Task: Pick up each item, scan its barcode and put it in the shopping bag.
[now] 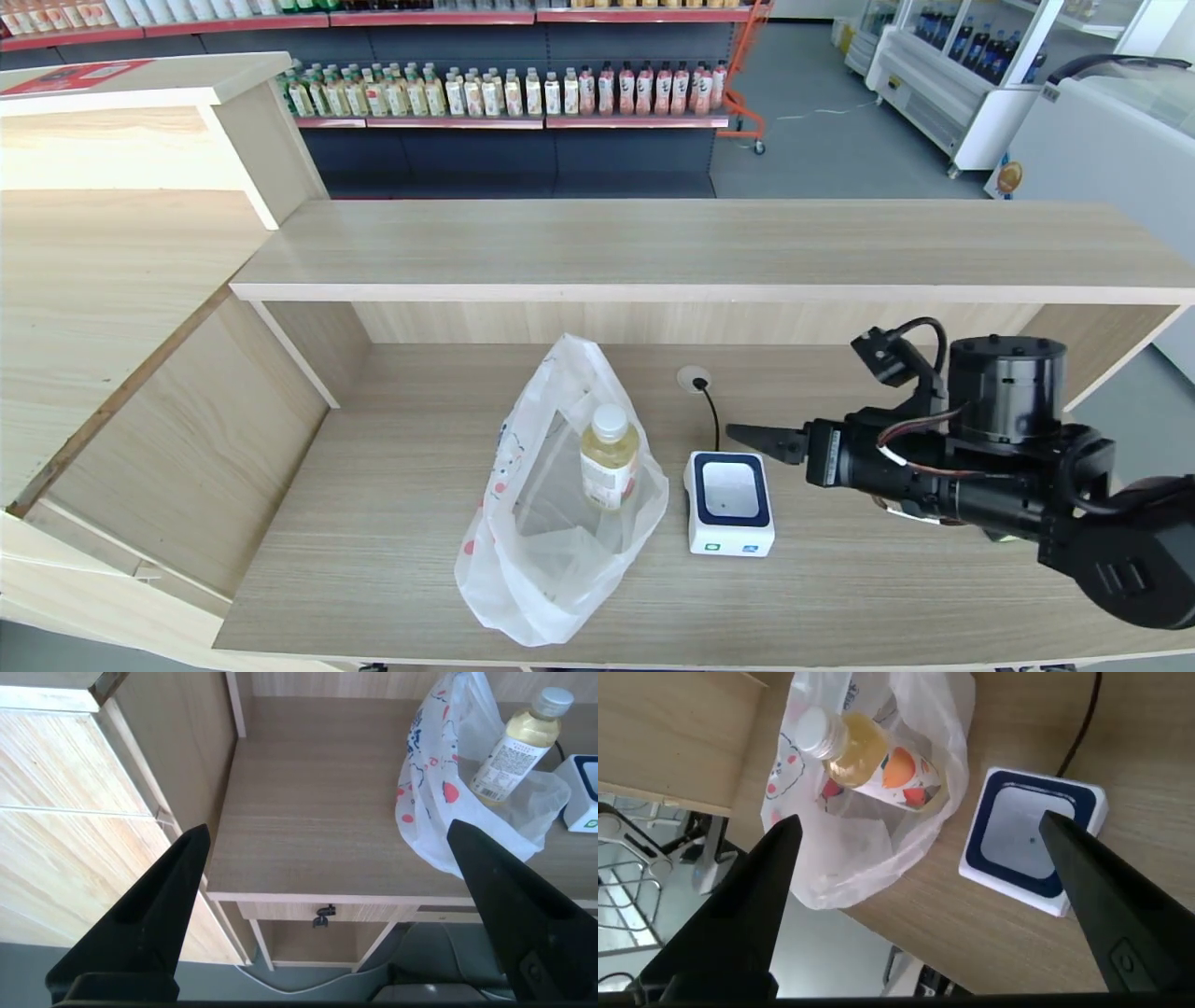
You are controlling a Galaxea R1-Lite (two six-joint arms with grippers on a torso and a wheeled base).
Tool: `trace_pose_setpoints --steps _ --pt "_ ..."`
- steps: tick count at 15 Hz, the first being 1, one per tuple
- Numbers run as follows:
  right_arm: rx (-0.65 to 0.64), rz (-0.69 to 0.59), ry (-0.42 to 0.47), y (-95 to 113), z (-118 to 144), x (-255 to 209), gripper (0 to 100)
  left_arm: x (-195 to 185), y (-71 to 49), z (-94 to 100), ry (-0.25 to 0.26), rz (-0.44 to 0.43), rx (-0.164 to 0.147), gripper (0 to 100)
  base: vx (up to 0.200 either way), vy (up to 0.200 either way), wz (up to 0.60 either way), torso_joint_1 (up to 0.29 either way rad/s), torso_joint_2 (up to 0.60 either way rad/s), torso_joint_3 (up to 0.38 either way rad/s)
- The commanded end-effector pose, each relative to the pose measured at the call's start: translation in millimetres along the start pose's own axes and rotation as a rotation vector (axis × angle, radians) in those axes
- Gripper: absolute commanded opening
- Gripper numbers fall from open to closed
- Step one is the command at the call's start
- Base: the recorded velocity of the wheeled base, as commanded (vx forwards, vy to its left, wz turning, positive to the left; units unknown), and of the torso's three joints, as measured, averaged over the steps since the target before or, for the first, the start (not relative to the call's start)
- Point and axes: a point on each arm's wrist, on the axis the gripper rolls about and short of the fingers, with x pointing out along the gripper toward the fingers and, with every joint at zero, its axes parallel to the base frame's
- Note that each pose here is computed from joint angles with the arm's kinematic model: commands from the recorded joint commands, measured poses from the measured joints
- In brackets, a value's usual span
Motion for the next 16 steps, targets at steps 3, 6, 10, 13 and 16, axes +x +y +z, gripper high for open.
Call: trace_pose_setpoints --steps 3,6,10,13,16 --pt "-0.104 -0.229 -0.08 -4.7 24.4 -117.0 100 0.0 0.0 0.0 -0.001 0.0 0.0 100 0.0 0.0 0.0 0.0 0.0 0.0" --pt "-0.146 -0.299 -0.136 0.8 25.5 -150.6 100 0.0 0.0 0.0 -0.001 0.0 0.0 100 0.0 0.0 0.0 0.0 0.0 0.0" --pt "-0.087 -0.376 -0.101 14.6 8.0 -189.3 100 0.0 0.0 0.0 -0.001 0.0 0.0 100 0.0 0.0 0.0 0.0 0.0 0.0" --pt "-0.083 -0.394 -0.119 15.2 8.9 -193.9 100 0.0 0.0 -0.2 0.001 0.0 0.0 100 0.0 0.0 0.0 0.0 0.0 0.0" --pt "-0.046 -0.396 -0.116 17.5 7.3 -197.0 100 0.0 0.0 0.0 -0.001 0.0 0.0 100 0.0 -0.133 0.0 0.0 0.0 0.002"
